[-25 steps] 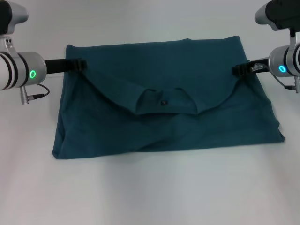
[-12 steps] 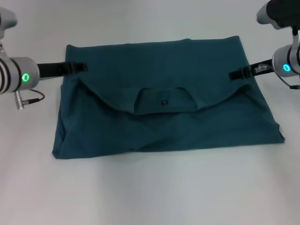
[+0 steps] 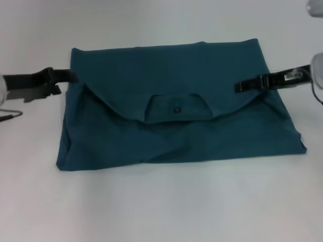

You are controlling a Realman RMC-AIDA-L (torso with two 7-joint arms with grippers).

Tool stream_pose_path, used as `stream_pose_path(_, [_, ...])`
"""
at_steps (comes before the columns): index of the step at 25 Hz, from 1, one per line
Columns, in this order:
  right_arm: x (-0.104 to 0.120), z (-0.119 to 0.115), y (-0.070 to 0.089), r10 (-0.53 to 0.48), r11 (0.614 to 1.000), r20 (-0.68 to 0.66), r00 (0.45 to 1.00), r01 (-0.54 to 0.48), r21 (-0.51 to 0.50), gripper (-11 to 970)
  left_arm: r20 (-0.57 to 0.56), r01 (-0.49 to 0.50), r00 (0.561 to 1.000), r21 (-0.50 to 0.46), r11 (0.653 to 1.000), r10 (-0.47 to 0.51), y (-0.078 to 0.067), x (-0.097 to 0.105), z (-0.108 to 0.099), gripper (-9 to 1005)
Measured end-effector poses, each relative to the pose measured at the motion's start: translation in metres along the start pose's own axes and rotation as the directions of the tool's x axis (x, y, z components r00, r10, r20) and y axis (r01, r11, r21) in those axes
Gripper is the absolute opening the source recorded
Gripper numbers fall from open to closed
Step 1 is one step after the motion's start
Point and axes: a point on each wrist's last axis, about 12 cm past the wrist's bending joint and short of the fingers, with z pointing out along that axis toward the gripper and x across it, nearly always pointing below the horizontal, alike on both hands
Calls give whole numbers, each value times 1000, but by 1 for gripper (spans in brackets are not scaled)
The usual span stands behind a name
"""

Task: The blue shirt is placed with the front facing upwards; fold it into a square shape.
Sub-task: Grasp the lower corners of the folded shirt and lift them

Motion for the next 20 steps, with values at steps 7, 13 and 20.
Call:
stream_pose_path(7, [46,-32,0,106,919,-7,994,-101,-381,824,-21,169,986,82,982,-168,40,31,-36,631])
stream_pose_path(13, [85,-37,1,107,853,19,994,-82,-516,822,-37,216,976,108,970,-213,56,55,-46,630])
stream_pose_path(20, [123,-41,-6,87,836,81,993,-29,-547,824,-41,119,993,107,987,-115,64,72,-43,629])
